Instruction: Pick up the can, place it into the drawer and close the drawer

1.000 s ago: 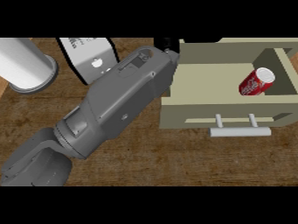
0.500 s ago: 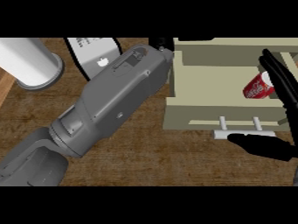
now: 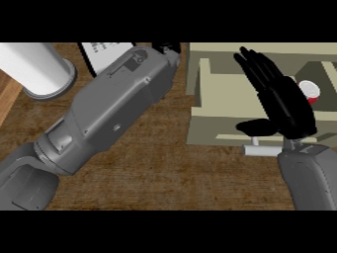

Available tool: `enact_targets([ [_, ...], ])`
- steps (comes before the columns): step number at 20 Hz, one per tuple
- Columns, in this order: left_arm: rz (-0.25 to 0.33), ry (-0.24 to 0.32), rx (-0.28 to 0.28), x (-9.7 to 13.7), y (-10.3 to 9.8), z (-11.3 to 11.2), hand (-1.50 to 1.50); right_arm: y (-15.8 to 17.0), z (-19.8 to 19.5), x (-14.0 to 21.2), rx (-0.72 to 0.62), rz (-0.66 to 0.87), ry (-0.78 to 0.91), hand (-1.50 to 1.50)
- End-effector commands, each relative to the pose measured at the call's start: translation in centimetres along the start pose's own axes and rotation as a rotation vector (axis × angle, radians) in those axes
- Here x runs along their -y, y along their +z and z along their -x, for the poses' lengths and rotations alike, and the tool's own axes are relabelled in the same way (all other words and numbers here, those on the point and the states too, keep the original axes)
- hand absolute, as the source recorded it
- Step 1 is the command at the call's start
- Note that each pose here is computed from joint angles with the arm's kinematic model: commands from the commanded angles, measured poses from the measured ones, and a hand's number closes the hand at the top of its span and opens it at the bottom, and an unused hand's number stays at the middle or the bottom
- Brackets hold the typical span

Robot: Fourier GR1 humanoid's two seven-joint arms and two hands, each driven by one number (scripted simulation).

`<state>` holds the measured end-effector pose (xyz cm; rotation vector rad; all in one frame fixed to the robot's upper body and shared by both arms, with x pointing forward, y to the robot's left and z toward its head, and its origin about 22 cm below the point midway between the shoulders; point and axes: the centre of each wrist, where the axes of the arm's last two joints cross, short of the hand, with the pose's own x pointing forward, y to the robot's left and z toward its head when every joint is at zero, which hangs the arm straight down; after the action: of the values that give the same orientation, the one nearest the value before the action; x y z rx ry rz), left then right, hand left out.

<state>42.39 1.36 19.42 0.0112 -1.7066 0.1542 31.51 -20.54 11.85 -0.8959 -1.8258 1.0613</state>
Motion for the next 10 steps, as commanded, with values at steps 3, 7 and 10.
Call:
enact_targets([
  [3,-0.034,-0.017,0.01,-2.2,-1.2,-1.7,-1.5,-2.5,2.2,-4.7,-0.014,-0.038,0.118,-1.5],
  [7,-0.041,-0.008,0.001,-4.6,-0.4,-0.1,-1.5,-4.9,2.0,-6.5,-0.085,-0.039,0.137,-1.5],
  [10,-0.035,-0.025,0.001,-5.5,-0.1,0.2,-1.5,-4.6,4.4,-8.1,-0.106,-0.061,0.173,-1.5],
])
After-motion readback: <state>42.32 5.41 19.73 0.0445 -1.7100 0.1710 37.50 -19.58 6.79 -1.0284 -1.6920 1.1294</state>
